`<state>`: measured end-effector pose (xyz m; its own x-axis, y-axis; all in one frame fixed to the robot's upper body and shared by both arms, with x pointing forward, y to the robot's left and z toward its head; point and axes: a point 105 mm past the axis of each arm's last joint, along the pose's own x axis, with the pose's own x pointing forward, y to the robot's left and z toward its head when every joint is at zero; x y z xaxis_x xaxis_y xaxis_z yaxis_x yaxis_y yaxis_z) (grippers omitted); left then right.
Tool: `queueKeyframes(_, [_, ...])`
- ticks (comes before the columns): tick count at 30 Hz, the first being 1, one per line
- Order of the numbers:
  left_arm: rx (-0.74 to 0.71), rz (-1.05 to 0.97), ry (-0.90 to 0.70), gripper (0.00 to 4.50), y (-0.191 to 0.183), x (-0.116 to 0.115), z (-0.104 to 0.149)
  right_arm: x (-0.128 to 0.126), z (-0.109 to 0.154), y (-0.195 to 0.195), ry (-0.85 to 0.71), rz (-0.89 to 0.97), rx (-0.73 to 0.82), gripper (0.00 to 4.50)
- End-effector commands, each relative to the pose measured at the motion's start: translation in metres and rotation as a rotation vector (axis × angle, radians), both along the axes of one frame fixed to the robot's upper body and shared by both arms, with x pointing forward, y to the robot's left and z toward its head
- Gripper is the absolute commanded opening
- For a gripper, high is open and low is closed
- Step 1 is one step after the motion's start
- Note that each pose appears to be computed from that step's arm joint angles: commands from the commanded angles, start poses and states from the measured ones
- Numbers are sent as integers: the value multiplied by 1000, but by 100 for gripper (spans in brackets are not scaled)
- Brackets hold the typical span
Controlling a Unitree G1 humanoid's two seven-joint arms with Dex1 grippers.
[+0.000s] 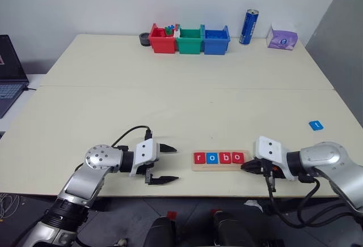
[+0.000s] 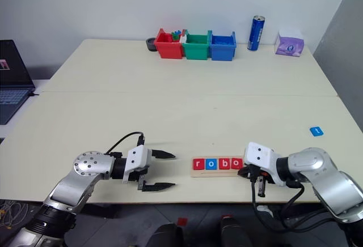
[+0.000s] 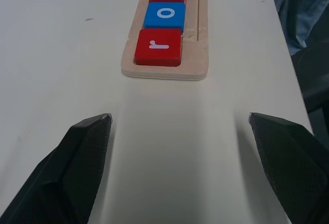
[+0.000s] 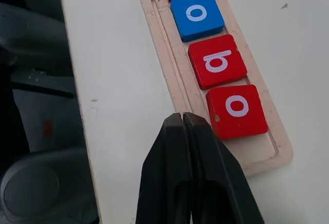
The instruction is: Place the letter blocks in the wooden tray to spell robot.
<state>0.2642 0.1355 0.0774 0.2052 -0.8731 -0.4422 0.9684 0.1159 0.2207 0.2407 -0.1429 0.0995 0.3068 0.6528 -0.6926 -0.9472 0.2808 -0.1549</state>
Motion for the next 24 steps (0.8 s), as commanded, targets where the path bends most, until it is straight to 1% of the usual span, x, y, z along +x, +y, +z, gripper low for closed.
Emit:
queueKeyframes(1, [2, -27, -33, 450, -3, 1, 5, 6, 4, 3, -39, -5, -9, 5])
queueKeyframes(14, [-3, -25, -34, 450, -4, -1, 4, 21, 3, 8, -76, -15, -12, 5])
queueKeyframes(21, [-5, -24, -31, 450, -5, 0, 4, 22, 6, 6, -81, -14, -11, 5])
queueKeyframes(24, [-5, -24, -30, 450, -5, 0, 4, 16, 16, 11, -68, -5, 40, 5])
